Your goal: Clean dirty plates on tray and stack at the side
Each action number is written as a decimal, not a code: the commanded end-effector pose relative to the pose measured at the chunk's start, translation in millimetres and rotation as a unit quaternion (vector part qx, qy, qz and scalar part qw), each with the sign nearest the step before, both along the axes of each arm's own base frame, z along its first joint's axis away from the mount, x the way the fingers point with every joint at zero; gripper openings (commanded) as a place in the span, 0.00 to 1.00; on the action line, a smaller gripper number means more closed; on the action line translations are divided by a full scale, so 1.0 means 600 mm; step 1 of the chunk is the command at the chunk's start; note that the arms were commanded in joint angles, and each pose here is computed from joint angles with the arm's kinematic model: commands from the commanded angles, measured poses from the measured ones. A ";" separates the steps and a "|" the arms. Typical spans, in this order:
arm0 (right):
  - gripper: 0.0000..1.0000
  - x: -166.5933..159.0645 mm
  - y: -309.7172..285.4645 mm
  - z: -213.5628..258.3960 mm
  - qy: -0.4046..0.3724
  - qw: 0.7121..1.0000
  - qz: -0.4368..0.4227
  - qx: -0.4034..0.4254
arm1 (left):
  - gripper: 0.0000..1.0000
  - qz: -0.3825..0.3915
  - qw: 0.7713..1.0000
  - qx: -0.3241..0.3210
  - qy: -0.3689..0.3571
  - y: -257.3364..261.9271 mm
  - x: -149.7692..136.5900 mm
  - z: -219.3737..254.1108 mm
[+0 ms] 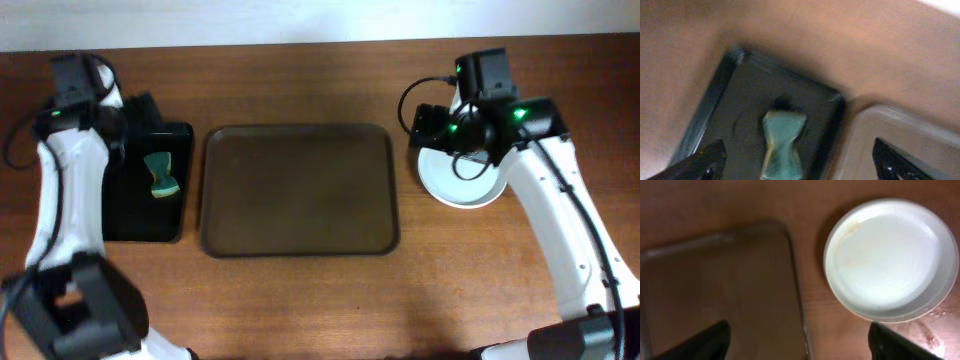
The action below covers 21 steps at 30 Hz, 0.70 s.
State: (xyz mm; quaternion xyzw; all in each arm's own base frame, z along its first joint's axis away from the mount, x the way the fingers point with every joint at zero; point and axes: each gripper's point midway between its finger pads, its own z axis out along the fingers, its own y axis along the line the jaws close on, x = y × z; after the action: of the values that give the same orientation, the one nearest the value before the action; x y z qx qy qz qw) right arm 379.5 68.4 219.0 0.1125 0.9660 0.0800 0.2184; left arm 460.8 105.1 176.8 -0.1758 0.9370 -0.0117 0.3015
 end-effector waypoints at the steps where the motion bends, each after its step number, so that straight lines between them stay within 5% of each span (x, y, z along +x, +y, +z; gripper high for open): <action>1: 0.90 -0.008 -0.037 0.109 -0.054 0.997 -0.027 -0.052 | 0.99 -0.063 0.994 -0.034 -0.088 -0.069 0.013 0.103; 7: 0.98 -0.119 -0.054 0.222 -0.059 0.996 -0.005 -0.061 | 0.99 -0.075 0.994 -0.032 -0.078 -0.092 0.014 0.094; 21: 0.98 -0.151 -0.056 0.212 -0.028 0.998 0.000 -0.060 | 0.99 -0.075 0.994 -0.033 -0.078 -0.092 0.013 0.094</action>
State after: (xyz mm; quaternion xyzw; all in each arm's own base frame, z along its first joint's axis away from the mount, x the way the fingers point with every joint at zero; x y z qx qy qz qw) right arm 285.5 41.9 339.5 0.0977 0.9669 0.0467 0.2310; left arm 468.6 51.2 237.7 -0.1153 0.9182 -0.0742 0.3715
